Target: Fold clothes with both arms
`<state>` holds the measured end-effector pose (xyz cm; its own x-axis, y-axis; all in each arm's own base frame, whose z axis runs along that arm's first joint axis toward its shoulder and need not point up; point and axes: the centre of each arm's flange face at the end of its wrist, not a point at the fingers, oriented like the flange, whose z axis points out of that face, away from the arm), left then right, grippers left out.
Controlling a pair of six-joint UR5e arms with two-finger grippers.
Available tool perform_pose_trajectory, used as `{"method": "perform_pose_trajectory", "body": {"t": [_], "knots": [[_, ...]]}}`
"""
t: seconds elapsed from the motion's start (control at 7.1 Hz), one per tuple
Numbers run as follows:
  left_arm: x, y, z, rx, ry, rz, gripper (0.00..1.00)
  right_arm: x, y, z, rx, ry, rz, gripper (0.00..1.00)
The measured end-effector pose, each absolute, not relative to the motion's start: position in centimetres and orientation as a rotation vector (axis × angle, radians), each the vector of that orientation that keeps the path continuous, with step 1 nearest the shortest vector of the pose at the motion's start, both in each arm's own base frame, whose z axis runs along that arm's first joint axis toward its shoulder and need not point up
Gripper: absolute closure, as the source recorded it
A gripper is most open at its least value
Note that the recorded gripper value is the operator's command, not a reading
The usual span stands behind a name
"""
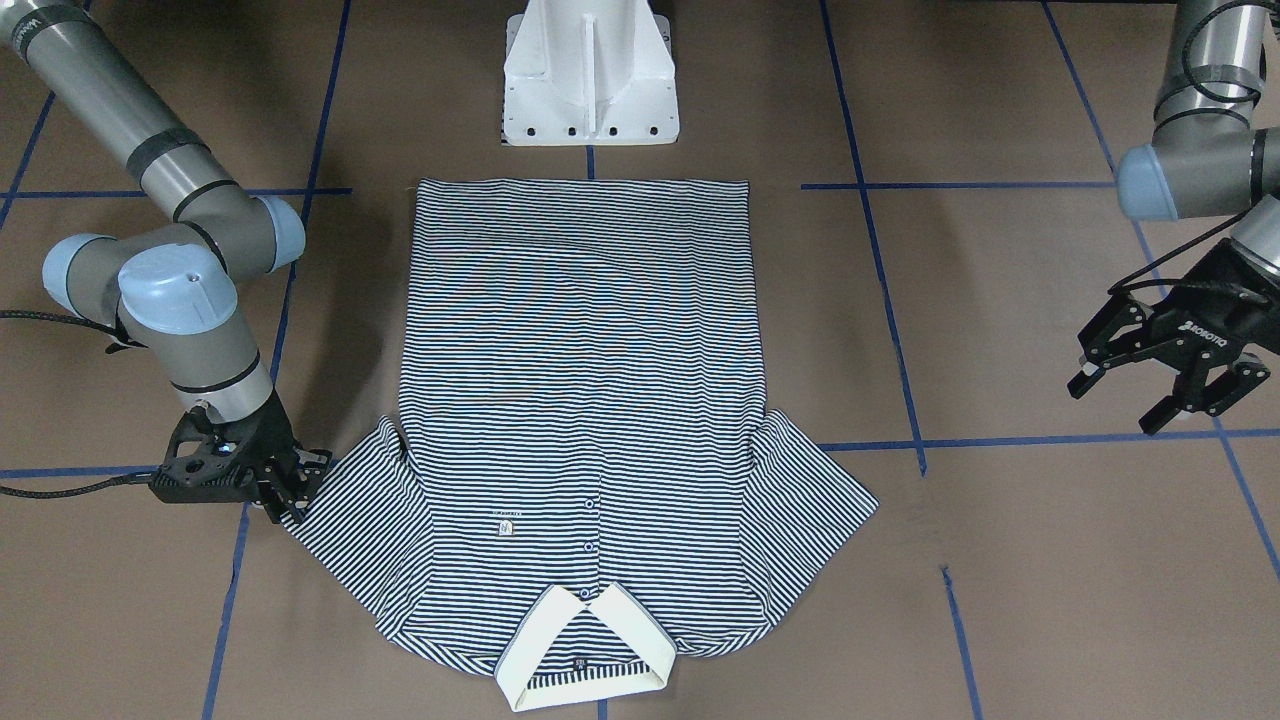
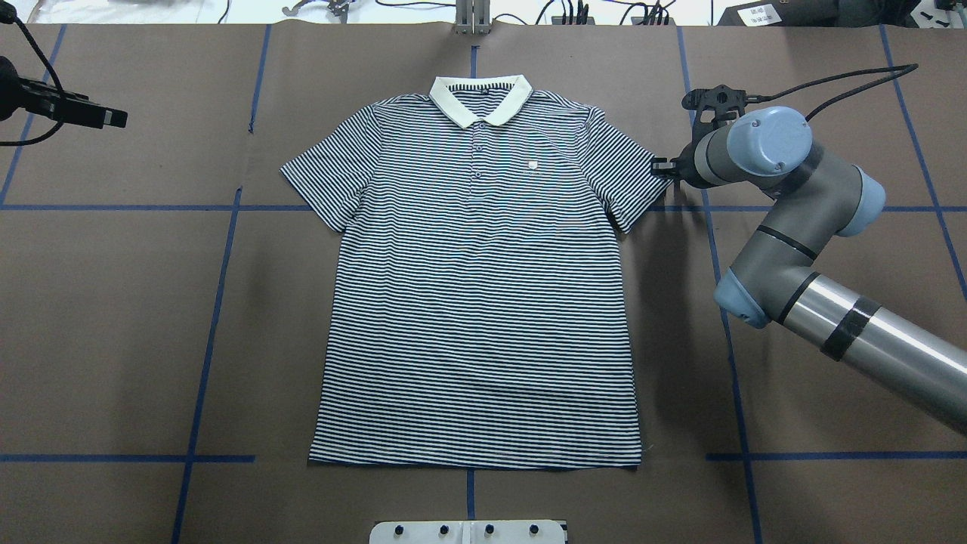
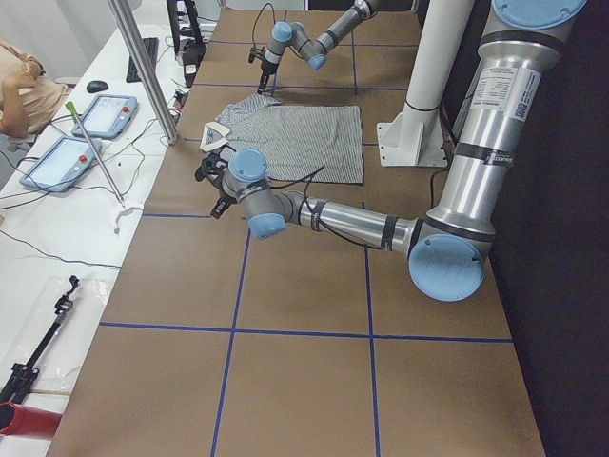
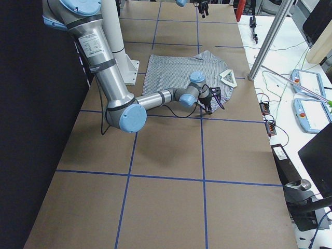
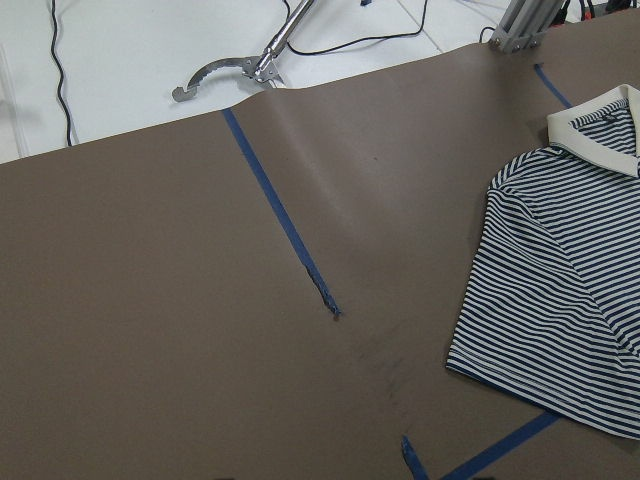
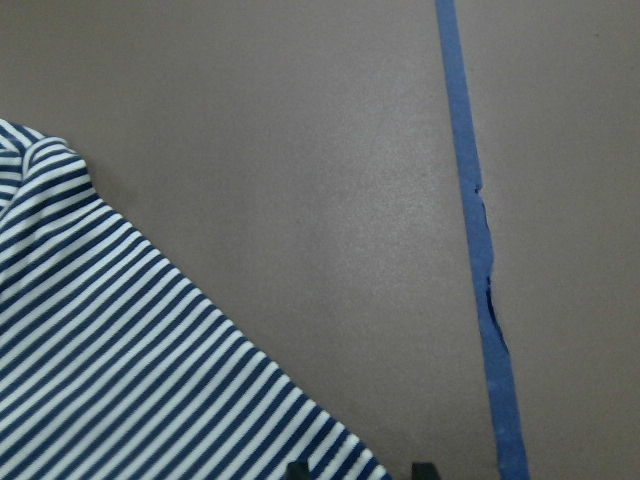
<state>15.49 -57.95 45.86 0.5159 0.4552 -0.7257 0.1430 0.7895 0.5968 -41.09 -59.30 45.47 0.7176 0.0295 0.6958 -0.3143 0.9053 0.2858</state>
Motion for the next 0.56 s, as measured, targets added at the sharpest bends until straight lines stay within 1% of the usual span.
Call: {"method": "perform_pose_trajectory", "body": {"t": [0.28, 0.56], "knots": [[15.5, -57.9, 45.9, 0.663, 1.030, 0.207, 0.16, -41.0, -59.5, 44.7, 0.410, -0.758, 0.200, 1.00], [15.4, -57.6, 45.9, 0.669, 1.032, 0.210, 0.16, -41.1, -59.8, 41.0, 0.401, -0.766, 0.232, 1.00]]}}
